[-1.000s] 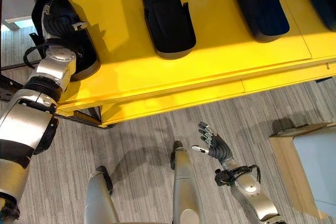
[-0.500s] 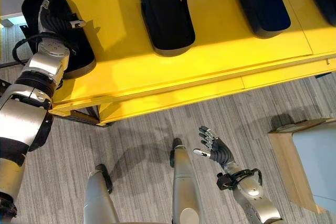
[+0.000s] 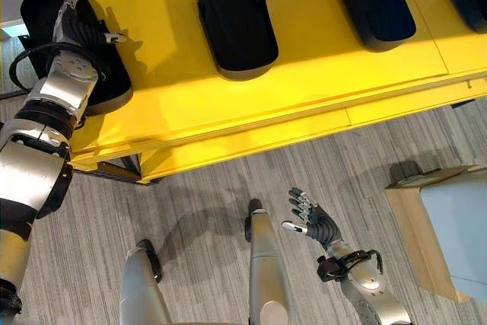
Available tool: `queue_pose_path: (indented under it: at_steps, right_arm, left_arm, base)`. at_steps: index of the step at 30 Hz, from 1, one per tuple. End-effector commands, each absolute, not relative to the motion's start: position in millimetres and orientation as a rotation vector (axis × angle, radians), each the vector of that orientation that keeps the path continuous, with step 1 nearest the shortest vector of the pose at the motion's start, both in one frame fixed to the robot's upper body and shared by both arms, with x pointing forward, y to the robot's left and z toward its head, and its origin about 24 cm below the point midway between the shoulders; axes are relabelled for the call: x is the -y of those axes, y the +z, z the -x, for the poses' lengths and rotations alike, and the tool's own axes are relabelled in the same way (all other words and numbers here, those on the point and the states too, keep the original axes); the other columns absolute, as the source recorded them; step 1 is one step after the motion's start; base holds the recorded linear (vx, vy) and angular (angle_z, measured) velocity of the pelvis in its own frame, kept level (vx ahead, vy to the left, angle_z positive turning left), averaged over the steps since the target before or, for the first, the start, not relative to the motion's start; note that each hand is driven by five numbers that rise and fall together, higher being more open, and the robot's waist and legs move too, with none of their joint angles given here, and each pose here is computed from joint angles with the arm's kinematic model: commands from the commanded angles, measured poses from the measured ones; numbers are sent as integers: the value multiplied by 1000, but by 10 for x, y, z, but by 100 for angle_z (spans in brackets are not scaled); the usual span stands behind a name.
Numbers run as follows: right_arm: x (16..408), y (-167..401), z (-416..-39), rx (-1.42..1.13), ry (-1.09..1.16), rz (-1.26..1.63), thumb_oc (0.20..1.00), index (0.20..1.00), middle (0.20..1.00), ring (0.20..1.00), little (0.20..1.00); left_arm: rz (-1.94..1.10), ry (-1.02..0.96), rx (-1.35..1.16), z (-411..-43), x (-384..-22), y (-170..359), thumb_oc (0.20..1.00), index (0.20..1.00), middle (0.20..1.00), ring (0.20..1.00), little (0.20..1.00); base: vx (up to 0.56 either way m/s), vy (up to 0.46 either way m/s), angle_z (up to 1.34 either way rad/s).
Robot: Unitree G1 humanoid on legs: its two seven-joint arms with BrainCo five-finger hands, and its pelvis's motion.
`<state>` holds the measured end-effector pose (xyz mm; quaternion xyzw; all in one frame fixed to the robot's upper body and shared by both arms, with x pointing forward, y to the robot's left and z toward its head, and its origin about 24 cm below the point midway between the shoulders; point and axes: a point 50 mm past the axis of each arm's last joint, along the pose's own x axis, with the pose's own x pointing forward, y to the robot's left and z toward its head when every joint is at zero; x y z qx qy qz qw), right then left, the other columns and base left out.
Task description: Move parts from the plastic box to the shelf.
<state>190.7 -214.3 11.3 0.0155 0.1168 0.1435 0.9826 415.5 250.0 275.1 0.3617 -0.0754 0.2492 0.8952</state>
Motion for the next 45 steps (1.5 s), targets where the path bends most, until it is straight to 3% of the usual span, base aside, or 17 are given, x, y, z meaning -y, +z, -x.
queue_pose_path:
  at_steps: [1,29,45]
  right_arm:
    - [2196,254,-1890,-177,295,-46,1000,1000,1000,1000,1000]
    - [2204,194,-1857,-205,290,-56,1000,1000,1000,1000,1000]
    - [2201,211,-1875,-196,299,-45,1000,1000,1000,1000,1000]
  left_arm:
    - [-798,581,178,-4098,-2653,2954,1000,1000,1000,1000,1000]
    - [-680,321,352,-4238,-1824,3035,1000,1000,1000,1000,1000]
    - [-636,357,402,-4191,-1934,3182,1000,1000,1000,1000,1000]
  base:
    - [0,0,0]
    - [0,0,0]
    - [0,0,0]
